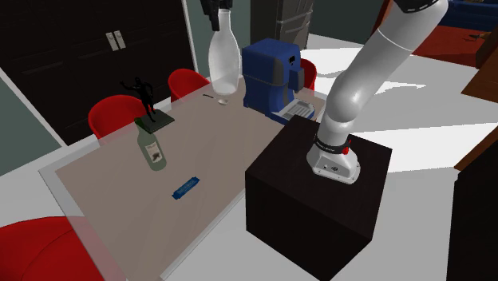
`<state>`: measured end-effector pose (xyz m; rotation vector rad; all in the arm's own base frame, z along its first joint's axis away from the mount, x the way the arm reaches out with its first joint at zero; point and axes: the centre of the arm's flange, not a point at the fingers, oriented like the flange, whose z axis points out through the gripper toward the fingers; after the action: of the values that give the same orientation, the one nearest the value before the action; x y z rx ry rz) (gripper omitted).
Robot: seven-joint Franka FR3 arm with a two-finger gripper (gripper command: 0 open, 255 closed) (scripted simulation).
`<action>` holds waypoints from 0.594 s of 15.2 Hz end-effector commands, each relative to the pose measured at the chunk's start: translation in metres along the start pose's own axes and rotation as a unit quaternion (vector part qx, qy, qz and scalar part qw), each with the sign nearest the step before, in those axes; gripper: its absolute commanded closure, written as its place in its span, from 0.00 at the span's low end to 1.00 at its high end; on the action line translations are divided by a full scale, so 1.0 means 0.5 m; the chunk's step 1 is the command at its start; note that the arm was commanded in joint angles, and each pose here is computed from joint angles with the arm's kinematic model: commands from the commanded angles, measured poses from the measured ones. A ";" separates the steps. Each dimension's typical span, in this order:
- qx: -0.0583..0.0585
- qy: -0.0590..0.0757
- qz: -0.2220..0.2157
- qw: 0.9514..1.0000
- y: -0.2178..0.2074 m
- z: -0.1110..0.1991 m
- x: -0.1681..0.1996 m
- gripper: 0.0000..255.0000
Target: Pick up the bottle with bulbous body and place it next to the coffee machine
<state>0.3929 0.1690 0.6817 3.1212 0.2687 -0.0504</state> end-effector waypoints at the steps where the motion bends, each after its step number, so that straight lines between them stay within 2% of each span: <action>1: 0.000 0.000 0.000 1.000 0.024 -0.007 0.006 1.00; 9: 0.000 0.000 0.000 1.000 0.228 -0.008 0.061 1.00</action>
<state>0.4352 0.0754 0.6860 3.1219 0.2666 -0.0511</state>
